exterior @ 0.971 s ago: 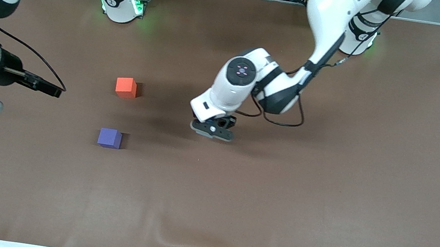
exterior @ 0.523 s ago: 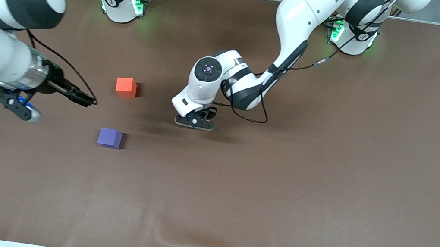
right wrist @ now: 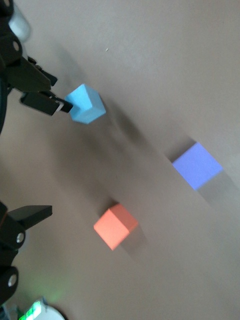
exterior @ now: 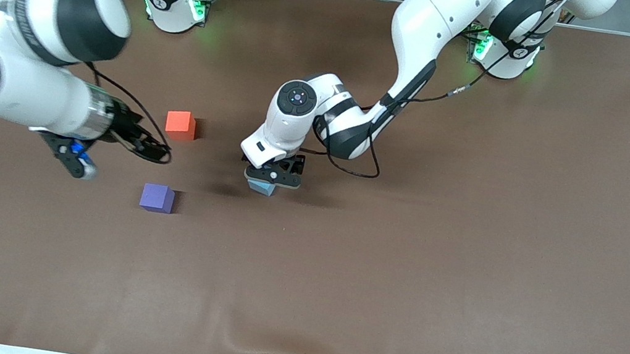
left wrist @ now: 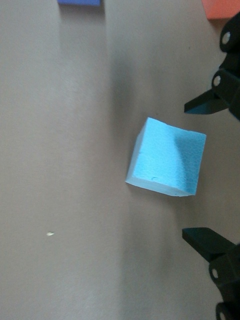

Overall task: Place blue block between orange and purple blocks
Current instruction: 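Grasp the cube with the right gripper while the left gripper releases it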

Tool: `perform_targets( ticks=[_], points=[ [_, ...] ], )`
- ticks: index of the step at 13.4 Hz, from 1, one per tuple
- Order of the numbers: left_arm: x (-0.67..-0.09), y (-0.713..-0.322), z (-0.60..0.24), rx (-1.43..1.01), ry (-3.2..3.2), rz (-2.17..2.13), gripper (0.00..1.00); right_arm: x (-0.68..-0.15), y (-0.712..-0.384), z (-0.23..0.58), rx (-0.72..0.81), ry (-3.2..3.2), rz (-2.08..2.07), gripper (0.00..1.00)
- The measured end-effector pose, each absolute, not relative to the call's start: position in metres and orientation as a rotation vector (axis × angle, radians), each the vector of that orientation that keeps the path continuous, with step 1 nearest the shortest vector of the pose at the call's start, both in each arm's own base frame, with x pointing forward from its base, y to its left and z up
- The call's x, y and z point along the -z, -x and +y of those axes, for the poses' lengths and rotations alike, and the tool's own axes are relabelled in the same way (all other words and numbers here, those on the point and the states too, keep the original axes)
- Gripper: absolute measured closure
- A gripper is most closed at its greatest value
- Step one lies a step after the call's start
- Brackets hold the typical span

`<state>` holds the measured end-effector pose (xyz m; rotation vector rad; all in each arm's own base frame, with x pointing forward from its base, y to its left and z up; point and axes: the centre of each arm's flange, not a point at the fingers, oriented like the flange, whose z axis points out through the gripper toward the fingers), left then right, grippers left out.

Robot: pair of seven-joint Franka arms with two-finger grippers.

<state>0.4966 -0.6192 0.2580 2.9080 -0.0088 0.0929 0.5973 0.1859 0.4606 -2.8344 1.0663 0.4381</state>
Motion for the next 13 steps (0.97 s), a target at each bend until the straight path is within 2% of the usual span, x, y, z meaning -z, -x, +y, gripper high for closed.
perform_targets(
  ticks=[2, 4, 8, 11, 13],
  points=[
    [-0.297, -0.514, -0.603, -0.122, -2.939, 0.019, 0.0, -0.443, -0.586, 0.226, -0.407, 2.83, 1.105, 0.0],
    [-0.363, -0.54, -0.565, -0.128, -2.986, 0.091, 0.0, -0.427, -0.578, 0.246, -0.387, 2.811, 1.167, 0.0],
    [-0.508, -0.602, -0.415, -0.1, -3.033, 0.214, 0.0, -0.395, -0.571, 0.275, -0.34, 2.726, 1.368, 0.0],
    [-0.555, -0.633, -0.297, -0.042, -3.054, 0.368, 0.0, -0.361, -0.562, 0.313, -0.334, 2.684, 1.492, 0.0],
    [-0.58, -0.64, -0.241, -0.034, -3.056, 0.418, 0.0, -0.332, -0.551, 0.341, -0.307, 2.673, 1.583, 0.0]
  ],
)
